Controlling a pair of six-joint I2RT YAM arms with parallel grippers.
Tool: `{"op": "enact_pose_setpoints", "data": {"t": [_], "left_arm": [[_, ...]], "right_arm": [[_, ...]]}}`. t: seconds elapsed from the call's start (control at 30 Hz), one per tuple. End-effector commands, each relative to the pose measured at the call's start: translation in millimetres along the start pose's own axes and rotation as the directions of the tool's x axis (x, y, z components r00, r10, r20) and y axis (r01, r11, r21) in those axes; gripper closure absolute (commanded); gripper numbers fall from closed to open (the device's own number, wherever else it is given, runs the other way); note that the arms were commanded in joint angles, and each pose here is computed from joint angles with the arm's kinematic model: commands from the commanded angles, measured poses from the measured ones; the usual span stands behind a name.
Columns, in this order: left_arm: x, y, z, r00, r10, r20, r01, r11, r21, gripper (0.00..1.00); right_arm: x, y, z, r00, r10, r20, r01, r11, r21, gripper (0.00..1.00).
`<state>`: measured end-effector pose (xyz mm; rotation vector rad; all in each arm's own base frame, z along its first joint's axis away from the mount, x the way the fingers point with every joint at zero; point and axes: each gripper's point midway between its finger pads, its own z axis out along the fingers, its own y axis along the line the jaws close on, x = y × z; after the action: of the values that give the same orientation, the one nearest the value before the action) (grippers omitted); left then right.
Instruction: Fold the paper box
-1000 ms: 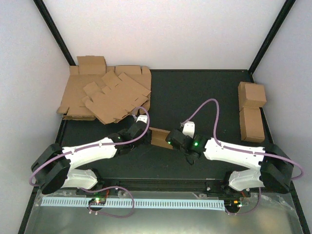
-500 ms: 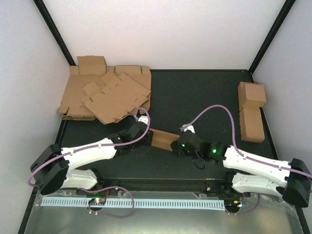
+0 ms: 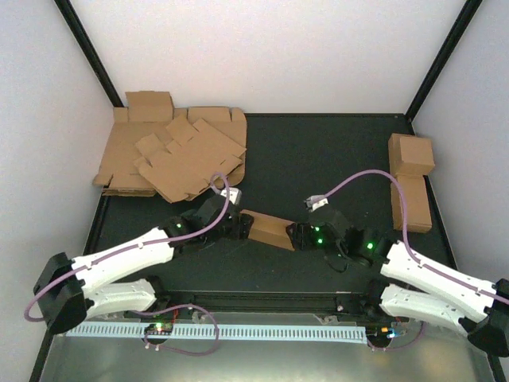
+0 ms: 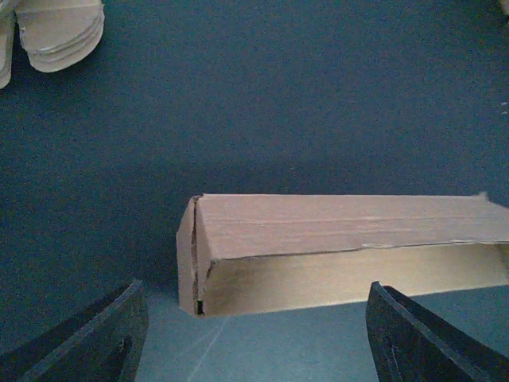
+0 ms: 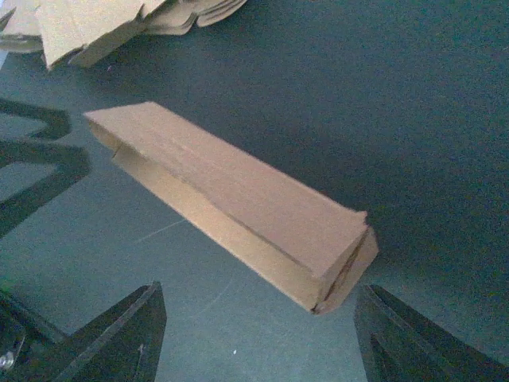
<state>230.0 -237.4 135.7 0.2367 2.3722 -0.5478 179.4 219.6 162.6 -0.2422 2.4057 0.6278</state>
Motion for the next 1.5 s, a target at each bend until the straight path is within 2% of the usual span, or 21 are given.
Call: {"op": "enact_pose_setpoints", "data": {"t": [0.0, 0.17, 0.3, 0.4, 0.5, 0.6, 0.63, 0.73, 0.77, 0.8, 0.93, 1.07, 1.17, 1.27, 1.37, 1.47], "left_arm": [[-11.8, -16.0, -27.1, 1.000, 0.000, -0.002, 0.000, 0.997, 0.072, 0.21], [-38.9, -12.0, -47.7, 0.994, -0.042, 0.103, 0.027, 0.989, 0.143, 0.15], [-67.8, 2.7, -52.4, 0.983, -0.112, 0.144, 0.076, 0.968, 0.238, 0.24], [-72.9, 5.0, -46.7, 0.985, -0.121, 0.121, 0.083, 0.957, 0.280, 0.24], [-63.3, 0.8, -36.1, 0.989, -0.141, 0.044, 0.116, 0.926, 0.358, 0.24], [-49.0, 2.7, -26.5, 0.984, -0.173, -0.031, 0.171, 0.902, 0.397, 0.24], [-43.7, 4.2, -23.0, 0.982, -0.183, -0.051, 0.188, 0.897, 0.400, 0.22], [-33.1, 9.7, -17.8, 0.971, -0.219, -0.091, 0.237, 0.882, 0.408, 0.14], [-31.0, 11.1, -17.3, 0.968, -0.231, -0.098, 0.251, 0.876, 0.411, 0.12], [-28.0, 13.5, -17.3, 0.964, -0.246, -0.102, 0.266, 0.871, 0.414, 0.10], [-28.8, 19.7, -20.5, 0.941, -0.328, -0.086, 0.331, 0.836, 0.438, 0.07], [-22.2, 22.1, -16.8, 0.904, -0.407, -0.132, 0.419, 0.783, 0.459, 0.06], [-15.0, 23.0, -10.8, 0.875, -0.453, -0.172, 0.478, 0.747, 0.463, 0.05], [-11.7, 22.5, -7.5, 0.837, -0.511, -0.197, 0.536, 0.691, 0.485, 0.05], [-11.1, 24.7, -5.0, 0.792, -0.573, -0.209, 0.591, 0.638, 0.493, 0.05], [-10.8, 30.2, -4.5, 0.731, -0.650, -0.209, 0.652, 0.574, 0.495, 0.06]], "right_arm": [[-13.9, -2.4, -9.5, 0.999, 0.050, 0.018, -0.049, 0.999, -0.021, 0.33], [-23.7, -9.8, -8.0, 0.989, 0.146, 0.009, -0.146, 0.988, -0.052, 0.40], [-28.1, -9.0, 0.5, 0.971, 0.237, -0.018, -0.238, 0.962, -0.132, 0.45], [-22.7, -10.0, 7.0, 0.957, 0.285, -0.053, -0.290, 0.945, -0.152, 0.48], [-10.0, -13.4, 12.4, 0.943, 0.321, -0.085, -0.331, 0.930, -0.159, 0.48], [1.9, -19.4, 17.0, 0.921, 0.374, -0.106, -0.387, 0.908, -0.161, 0.38], [5.5, -23.1, 19.0, 0.914, 0.391, -0.110, -0.405, 0.902, -0.153, 0.32], [14.6, -31.4, 24.5, 0.891, 0.434, -0.131, -0.449, 0.885, -0.125, 0.22], [17.0, -32.9, 25.7, 0.882, 0.450, -0.139, -0.466, 0.877, -0.117, 0.10], [19.1, -34.3, 26.3, 0.873, 0.465, -0.145, -0.481, 0.870, -0.108, 0.01], [14.6, -27.3, 25.2, 0.854, 0.501, -0.141, -0.520, 0.838, -0.166, 0.01], [13.8, -31.6, 22.4, 0.801, 0.587, -0.121, -0.599, 0.782, -0.171, 0.00], [17.0, -32.9, 21.1, 0.738, 0.661, -0.133, -0.674, 0.716, -0.182, 0.00], [20.0, -32.5, 20.3, 0.651, 0.742, -0.161, -0.758, 0.622, -0.197, 0.00], [25.1, -42.8, 18.8, 0.554, 0.819, -0.145, -0.831, 0.537, -0.141, 0.01], [23.3, -49.7, 15.9, 0.501, 0.858, -0.113, -0.863, 0.486, -0.138, 0.00]]}}
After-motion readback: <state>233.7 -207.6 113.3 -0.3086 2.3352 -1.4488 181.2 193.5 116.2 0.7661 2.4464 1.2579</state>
